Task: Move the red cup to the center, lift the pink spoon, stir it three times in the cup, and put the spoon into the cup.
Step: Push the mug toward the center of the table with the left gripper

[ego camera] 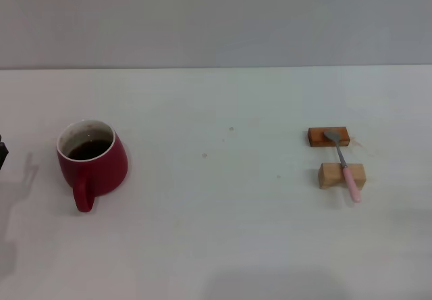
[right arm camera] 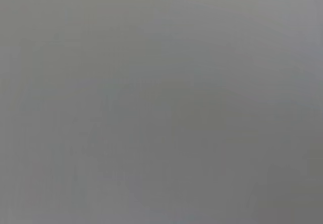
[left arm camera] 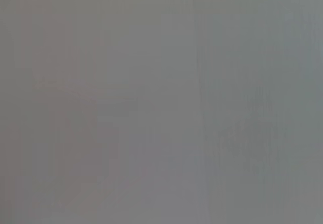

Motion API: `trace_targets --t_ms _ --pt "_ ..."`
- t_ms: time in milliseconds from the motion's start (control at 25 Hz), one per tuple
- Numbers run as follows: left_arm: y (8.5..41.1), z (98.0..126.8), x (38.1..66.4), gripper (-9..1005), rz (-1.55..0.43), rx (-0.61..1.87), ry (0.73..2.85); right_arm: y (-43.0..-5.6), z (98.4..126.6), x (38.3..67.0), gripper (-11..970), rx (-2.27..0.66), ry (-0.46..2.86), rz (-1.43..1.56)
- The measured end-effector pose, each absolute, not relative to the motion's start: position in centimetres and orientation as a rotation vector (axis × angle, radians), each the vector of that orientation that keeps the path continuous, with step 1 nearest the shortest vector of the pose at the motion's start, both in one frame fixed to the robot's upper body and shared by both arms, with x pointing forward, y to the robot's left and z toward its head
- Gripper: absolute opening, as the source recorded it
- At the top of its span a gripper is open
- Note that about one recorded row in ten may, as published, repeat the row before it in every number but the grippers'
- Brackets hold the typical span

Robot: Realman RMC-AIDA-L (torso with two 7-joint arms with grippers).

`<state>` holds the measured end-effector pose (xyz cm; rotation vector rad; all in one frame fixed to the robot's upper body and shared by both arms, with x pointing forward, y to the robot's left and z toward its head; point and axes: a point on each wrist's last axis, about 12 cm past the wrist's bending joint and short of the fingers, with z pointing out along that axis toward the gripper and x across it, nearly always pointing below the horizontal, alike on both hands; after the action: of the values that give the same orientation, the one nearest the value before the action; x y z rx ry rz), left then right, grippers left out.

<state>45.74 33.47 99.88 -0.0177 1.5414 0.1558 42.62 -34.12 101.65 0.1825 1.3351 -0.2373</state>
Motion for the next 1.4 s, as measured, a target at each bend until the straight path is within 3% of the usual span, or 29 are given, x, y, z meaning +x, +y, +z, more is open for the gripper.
trace_targets --t_ms 760,960,1040,1400 --pt "32.6 99.8 46.1 712 0.217 0.085 1.548 -34.0 101.7 42.4 763 0.187 1.325 -0.237" --pt "32.2 99.9 46.5 487 0.216 0.103 1.550 -34.1 101.8 42.3 763 0.185 1.314 -0.240" --pt "32.1 99.9 46.7 281 0.211 0.112 1.557 -34.1 101.8 42.3 763 0.185 1.315 -0.240" --pt "32.2 99.7 46.9 111 0.210 0.097 1.575 -34.2 101.7 42.0 762 0.188 1.318 -0.244"
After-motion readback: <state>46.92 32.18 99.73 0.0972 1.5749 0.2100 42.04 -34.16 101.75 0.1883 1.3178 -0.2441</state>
